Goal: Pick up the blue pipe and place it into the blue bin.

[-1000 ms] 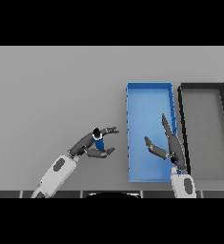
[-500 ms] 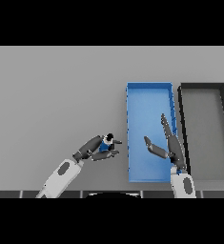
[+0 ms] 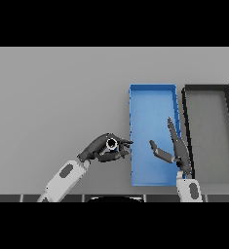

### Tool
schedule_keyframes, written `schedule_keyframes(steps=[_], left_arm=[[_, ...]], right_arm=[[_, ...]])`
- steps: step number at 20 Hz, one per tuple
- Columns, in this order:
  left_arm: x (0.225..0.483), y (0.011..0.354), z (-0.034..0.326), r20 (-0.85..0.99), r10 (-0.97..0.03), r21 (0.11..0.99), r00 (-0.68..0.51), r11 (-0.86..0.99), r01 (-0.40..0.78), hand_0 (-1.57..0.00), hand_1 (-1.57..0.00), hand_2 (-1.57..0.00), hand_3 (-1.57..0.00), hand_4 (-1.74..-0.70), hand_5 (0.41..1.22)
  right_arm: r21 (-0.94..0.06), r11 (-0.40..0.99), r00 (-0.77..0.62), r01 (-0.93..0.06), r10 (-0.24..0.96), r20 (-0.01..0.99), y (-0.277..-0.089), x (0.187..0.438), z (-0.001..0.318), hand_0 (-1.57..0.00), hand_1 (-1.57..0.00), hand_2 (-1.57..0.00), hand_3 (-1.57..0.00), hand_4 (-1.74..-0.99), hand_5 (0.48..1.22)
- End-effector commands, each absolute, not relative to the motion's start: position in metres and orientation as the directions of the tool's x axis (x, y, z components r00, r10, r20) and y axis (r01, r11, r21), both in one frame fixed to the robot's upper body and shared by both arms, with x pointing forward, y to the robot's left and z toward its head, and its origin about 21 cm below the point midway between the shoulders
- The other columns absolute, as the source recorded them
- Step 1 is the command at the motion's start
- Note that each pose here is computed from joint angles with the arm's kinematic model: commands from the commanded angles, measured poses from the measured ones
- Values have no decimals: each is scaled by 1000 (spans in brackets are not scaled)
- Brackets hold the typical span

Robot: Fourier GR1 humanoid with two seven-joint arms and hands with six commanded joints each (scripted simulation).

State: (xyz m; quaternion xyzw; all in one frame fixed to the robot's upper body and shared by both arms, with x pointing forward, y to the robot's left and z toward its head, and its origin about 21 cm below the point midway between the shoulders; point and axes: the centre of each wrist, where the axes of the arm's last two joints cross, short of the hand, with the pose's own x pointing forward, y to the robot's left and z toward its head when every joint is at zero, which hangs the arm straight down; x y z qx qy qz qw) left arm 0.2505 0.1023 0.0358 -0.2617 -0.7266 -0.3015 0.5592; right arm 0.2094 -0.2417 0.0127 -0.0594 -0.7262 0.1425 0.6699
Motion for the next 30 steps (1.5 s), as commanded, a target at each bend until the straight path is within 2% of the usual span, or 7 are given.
schedule_keyframes(steps=[1,6,11,15,17,23,30], left_arm=[[251,101,39,973,23,155,-231,677,720,-1556,-1558,-1559,-1486,-1736,1216],[250,100,44,975,-7,169,-220,666,726,-1566,-1567,-1567,-1496,-1739,1219],[251,99,42,977,-30,179,-213,665,726,-1569,-1570,-1570,-1495,-1740,1219],[253,99,43,977,-34,178,-210,665,725,-1570,-1570,-1570,-1497,-1741,1220],[250,102,41,978,-26,174,-208,657,734,-1571,-1571,-1571,-1495,-1741,1221],[254,100,47,971,-38,202,-235,654,729,-1571,-1571,-1571,-1487,-1741,1221],[251,98,45,973,-24,192,-231,641,743,-1571,-1571,-1571,-1488,-1741,1221]], right_arm=[[-288,952,-103,-104,277,955,-241,210,14,1,1,1,1,-1144,601],[-290,951,-99,-105,280,955,-244,210,13,1,1,1,1,-1127,605],[-286,952,-107,-107,275,955,-244,211,15,1,1,1,1,-1176,605],[-126,952,-216,-278,65,974,-257,214,40,1,1,1,1,-1212,589],[-121,905,-243,-408,20,970,-261,216,68,1,1,1,1,-1256,558],[-214,713,-253,-667,53,966,-231,226,128,1,1,1,1,-1306,502],[-326,531,-319,-782,108,941,-184,247,150,1,1,1,1,-1253,529]])
